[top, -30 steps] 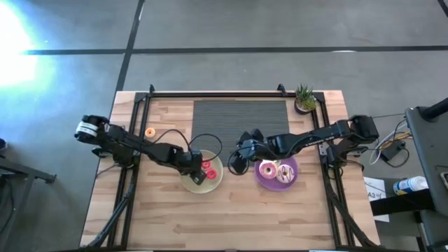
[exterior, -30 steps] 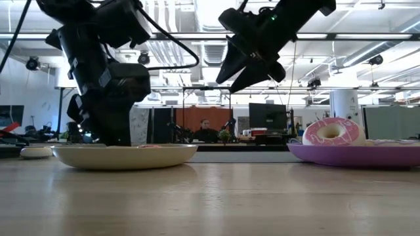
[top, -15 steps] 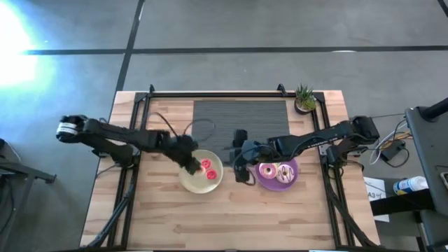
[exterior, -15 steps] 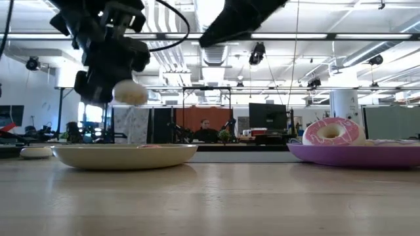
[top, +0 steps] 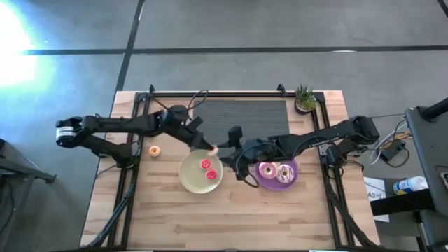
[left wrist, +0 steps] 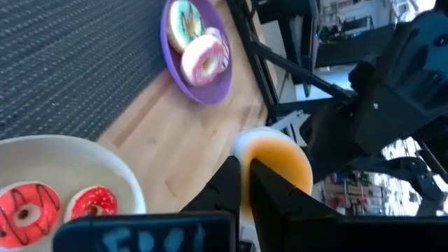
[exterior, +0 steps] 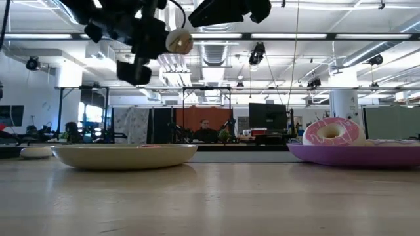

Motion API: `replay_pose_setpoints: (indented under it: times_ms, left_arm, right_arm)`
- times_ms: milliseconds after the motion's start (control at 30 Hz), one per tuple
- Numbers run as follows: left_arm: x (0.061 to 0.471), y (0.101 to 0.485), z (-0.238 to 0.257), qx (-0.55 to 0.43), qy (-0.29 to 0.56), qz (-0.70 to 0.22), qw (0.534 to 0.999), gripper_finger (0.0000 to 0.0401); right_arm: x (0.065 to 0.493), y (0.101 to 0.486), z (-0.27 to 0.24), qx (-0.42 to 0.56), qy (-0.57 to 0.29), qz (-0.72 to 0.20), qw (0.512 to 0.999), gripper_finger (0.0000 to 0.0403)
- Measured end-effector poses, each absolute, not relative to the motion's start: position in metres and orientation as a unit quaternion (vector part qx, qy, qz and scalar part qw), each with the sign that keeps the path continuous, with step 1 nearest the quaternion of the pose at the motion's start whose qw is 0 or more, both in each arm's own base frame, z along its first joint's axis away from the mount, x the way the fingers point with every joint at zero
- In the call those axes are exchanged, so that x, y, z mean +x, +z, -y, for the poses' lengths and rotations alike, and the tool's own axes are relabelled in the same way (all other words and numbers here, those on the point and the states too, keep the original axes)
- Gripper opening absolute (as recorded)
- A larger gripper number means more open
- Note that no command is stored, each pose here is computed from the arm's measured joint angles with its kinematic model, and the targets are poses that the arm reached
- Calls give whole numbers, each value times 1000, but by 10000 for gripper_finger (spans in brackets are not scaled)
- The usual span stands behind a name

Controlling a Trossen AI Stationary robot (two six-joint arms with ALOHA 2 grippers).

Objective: Pick & Place donuts
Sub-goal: Put the small white donut on the white plate

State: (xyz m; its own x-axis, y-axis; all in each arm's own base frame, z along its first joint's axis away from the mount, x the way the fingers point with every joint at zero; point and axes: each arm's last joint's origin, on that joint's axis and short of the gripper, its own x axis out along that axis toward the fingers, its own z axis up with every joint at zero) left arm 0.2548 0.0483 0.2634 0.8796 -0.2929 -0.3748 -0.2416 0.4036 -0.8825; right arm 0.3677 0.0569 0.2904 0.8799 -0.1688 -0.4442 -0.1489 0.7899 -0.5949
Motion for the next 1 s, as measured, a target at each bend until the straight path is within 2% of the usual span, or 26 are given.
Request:
replay_pose_setpoints:
  times_ms: [533, 700, 1000]
  left_arm:
    - [276, 272, -55, -539, -40, -252, 803, 0]
    - [276, 271, -56, -540, -40, -252, 802, 0]
    - [277, 271, -55, -539, -39, -253, 802, 0]
  right_arm:
    - [366, 285, -55, -352, -2, -263, 898, 213]
    - [365, 283, -55, -351, -1, -267, 897, 179]
    - [366, 283, -49, -347, -8, -269, 898, 93]
